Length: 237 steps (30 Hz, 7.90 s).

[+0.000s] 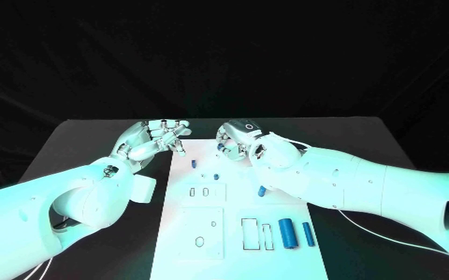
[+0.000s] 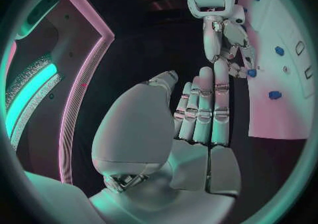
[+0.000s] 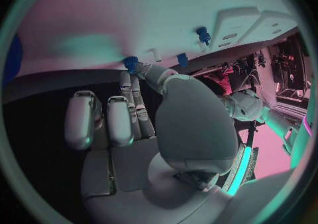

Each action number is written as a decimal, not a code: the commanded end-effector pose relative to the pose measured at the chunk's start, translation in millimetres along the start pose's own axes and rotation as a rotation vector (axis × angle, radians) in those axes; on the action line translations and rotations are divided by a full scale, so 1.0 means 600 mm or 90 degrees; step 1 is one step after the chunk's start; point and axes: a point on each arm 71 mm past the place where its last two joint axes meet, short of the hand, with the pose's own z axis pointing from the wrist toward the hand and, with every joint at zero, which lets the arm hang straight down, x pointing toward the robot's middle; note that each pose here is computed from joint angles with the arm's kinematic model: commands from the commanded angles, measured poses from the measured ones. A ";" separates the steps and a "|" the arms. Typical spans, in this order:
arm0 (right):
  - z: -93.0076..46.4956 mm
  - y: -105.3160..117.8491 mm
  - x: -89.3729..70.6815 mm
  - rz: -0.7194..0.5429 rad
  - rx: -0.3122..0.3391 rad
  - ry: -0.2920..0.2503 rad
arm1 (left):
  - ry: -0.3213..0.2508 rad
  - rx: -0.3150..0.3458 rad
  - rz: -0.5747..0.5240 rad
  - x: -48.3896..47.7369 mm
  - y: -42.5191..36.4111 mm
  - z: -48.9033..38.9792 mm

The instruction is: Assemble the parts on the task board

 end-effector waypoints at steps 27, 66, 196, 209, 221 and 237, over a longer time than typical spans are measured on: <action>-0.083 -0.069 -0.088 0.100 0.050 0.011 | -0.008 0.012 0.001 -0.026 -0.005 0.003; -0.114 -0.186 -0.051 0.153 0.216 0.145 | -0.032 0.011 0.014 -0.062 -0.006 -0.006; -0.024 0.061 0.014 -0.007 0.008 0.059 | -0.002 -0.010 0.006 -0.040 0.002 0.006; -0.026 0.060 0.019 -0.008 0.005 0.079 | -0.003 -0.010 0.006 -0.041 0.001 0.004; -0.026 0.054 0.017 -0.006 0.017 0.062 | -0.007 -0.010 0.008 -0.045 0.001 0.003; -0.027 0.049 0.026 0.017 0.013 0.107 | -0.009 -0.013 0.009 -0.046 0.001 0.003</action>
